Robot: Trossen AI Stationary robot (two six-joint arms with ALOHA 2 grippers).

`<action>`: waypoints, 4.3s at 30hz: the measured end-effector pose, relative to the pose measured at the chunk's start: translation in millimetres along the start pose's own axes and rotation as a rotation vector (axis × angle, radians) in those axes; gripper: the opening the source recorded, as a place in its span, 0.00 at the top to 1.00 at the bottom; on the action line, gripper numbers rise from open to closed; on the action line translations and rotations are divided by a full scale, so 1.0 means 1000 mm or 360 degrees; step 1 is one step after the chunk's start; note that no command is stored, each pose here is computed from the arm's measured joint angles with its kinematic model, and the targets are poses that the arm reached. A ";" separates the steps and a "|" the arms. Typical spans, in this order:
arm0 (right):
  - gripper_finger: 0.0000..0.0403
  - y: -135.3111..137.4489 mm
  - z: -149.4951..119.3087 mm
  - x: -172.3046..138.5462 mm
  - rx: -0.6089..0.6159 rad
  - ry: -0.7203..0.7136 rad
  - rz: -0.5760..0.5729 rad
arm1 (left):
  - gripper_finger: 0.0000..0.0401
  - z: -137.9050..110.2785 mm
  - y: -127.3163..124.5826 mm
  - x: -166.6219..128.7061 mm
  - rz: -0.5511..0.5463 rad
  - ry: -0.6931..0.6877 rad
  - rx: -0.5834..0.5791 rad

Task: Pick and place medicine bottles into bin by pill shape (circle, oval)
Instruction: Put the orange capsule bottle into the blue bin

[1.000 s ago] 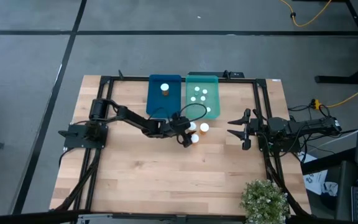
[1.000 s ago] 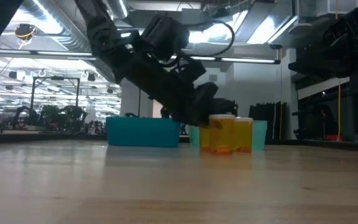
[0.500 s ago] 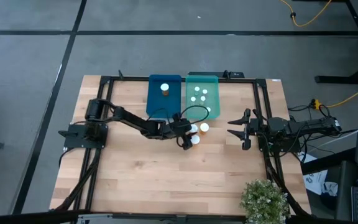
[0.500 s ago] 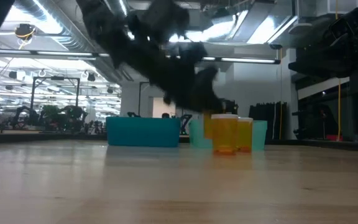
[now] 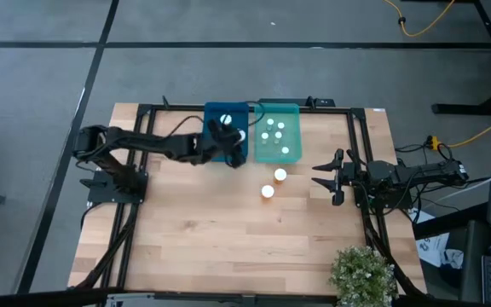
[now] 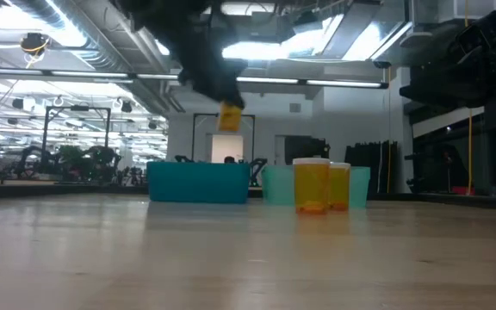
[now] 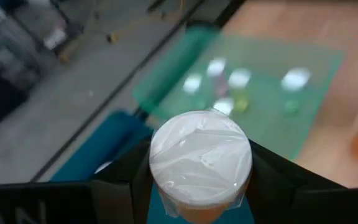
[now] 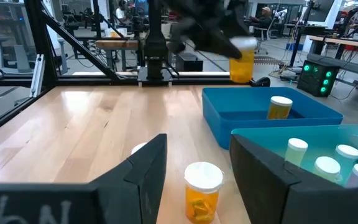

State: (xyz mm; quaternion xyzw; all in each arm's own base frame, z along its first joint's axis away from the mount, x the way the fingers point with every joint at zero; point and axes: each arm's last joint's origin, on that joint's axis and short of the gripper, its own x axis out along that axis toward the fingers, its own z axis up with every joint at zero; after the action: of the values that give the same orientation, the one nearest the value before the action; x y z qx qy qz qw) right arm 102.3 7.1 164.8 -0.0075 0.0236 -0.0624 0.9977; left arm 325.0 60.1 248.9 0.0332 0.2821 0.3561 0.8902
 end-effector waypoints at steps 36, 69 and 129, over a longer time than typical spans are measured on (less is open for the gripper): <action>0.56 0.000 0.000 0.000 -0.0001 0.0000 0.0001 | 0.37 -0.105 0.091 0.067 -0.0128 0.0242 -0.0379; 0.56 0.000 0.000 0.000 0.0001 0.0001 0.0000 | 0.24 0.004 -0.030 -0.049 -0.0803 -0.0450 -0.0289; 0.56 0.000 0.000 0.000 -0.0002 0.0001 0.0000 | 0.27 -0.073 -0.159 0.056 -0.0782 -0.0127 0.0184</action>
State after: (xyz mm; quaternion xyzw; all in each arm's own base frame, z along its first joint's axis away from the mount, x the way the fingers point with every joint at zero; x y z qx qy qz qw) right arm 102.3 7.1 164.6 -0.0080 0.0241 -0.0624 0.9977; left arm 417.2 -32.2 120.2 0.0286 0.2661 0.1107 0.9571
